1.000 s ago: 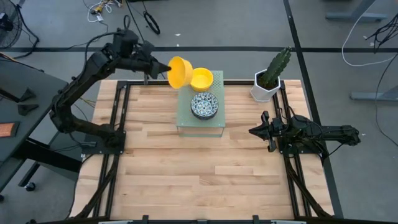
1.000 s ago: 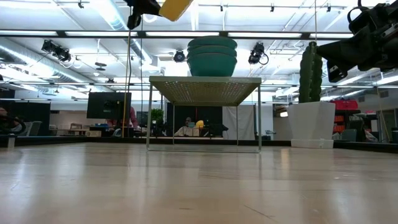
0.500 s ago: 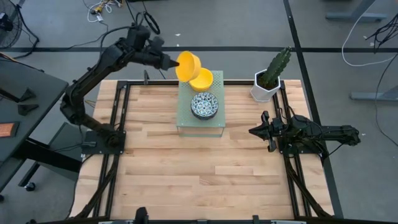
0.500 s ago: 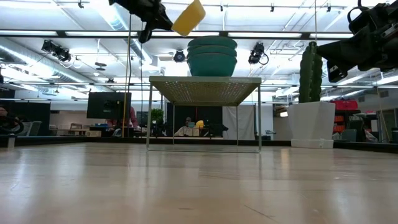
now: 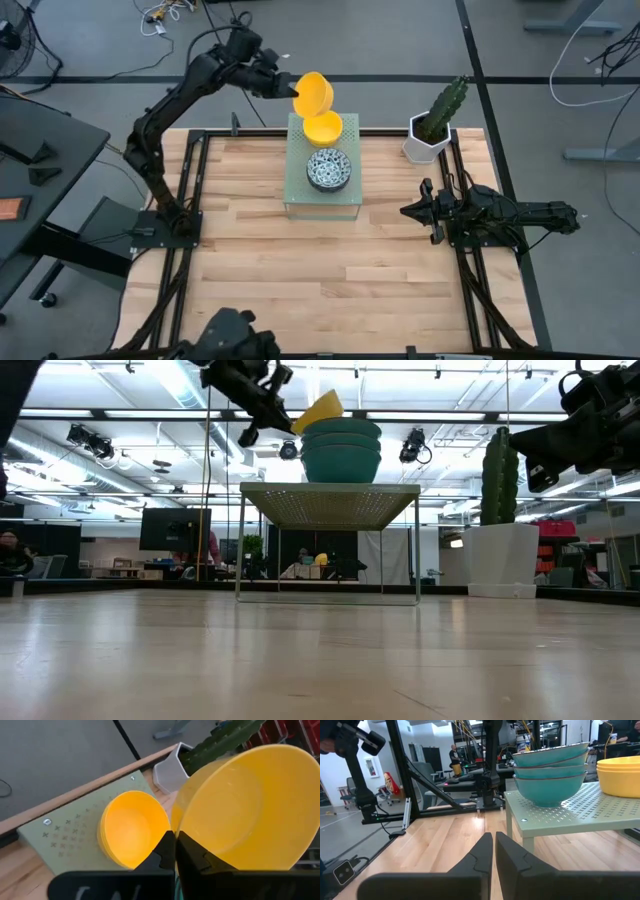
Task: Pick & Place Mini bowls
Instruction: Stack the yellow bowl on top of the other yellow bowls on the shelf
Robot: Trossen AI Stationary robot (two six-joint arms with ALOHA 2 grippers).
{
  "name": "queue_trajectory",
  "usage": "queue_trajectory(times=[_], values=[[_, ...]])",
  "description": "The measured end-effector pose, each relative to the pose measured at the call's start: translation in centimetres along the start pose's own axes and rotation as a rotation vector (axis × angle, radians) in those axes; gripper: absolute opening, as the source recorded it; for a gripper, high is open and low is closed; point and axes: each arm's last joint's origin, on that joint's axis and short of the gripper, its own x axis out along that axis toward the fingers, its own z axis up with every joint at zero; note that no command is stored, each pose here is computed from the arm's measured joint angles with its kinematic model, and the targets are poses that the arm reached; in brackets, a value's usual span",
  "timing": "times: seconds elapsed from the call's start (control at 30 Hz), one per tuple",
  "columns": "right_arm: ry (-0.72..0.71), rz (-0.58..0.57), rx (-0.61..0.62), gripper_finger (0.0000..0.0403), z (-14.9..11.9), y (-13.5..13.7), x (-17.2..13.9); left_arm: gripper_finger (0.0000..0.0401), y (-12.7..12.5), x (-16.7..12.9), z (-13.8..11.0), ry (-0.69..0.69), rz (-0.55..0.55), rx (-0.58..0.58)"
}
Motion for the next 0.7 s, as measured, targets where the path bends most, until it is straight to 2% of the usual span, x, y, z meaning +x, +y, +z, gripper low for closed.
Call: queue_trajectory(times=[0.27,0.7], values=[[0.000,0.000,0.000,0.0027,0.0,0.0,0.0,0.0002,0.4,1.8,0.8,0.025,-0.010,-0.031],[0.000,0.000,0.000,0.0027,0.0,0.0,0.0,0.0002,0.8,4.8,-0.5,0.138,0.031,-0.066]])
